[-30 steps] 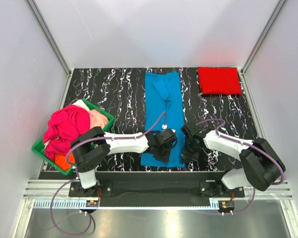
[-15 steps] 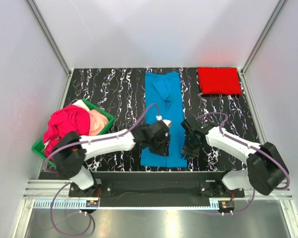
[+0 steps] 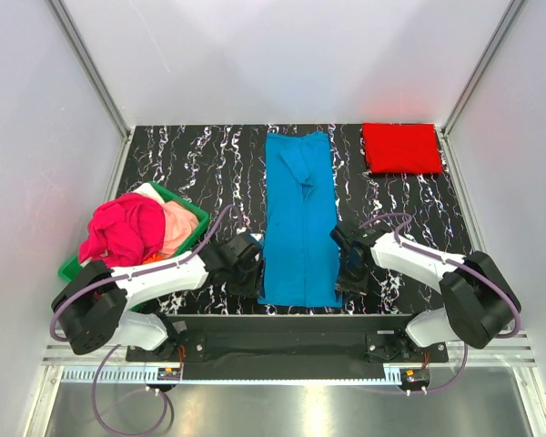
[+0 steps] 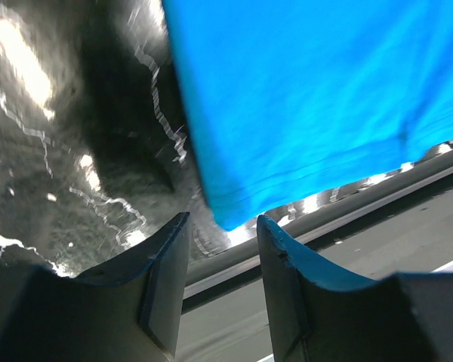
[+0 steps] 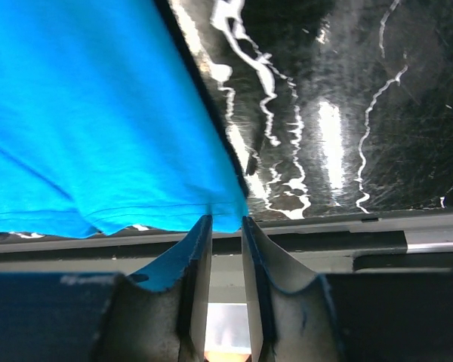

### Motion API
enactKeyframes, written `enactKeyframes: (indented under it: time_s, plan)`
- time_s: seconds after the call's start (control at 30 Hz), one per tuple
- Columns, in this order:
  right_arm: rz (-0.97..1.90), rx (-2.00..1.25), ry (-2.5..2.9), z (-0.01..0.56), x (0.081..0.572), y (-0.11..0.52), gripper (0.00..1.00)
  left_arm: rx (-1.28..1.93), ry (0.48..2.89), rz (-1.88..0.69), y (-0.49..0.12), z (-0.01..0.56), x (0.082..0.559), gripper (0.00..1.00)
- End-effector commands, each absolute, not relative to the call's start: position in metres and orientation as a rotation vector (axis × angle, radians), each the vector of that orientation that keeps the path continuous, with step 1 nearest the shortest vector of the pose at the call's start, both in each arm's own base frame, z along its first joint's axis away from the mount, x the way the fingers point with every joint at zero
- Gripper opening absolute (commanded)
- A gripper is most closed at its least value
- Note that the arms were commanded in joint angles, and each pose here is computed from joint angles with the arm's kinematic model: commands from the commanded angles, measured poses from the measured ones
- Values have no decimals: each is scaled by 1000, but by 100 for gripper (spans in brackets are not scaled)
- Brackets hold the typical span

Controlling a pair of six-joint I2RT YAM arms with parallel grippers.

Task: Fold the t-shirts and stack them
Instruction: Fold the tshirt

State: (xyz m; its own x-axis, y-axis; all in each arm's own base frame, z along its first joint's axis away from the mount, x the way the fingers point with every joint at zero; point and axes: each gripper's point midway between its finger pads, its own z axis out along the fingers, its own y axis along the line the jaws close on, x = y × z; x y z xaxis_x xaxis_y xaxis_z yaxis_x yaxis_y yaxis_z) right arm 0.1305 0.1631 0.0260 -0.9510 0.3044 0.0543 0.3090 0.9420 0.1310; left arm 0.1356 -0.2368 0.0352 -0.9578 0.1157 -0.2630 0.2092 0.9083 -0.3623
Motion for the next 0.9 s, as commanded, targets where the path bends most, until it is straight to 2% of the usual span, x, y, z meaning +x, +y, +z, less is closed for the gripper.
enactKeyframes:
  time_s: [0.0, 0.27, 0.47, 0.7, 0.87]
  plan:
    - [-186, -501, -3039, 21, 122, 160, 29, 223, 2789, -710, -252, 43, 136, 45]
    - [-208, -538, -3043, 17, 117, 157, 31, 192, 2821, -745, -251, 31, 127, 45]
    - [-216, -559, -3056, 18, 118, 156, 32, 175, 2831, -752, -250, 28, 124, 40]
    - [-214, -569, -3081, 19, 123, 155, 32, 180, 2825, -761, -252, 25, 124, 30]
    - [-200, -553, -3096, 19, 129, 156, 31, 189, 2821, -776, -255, 26, 124, 13]
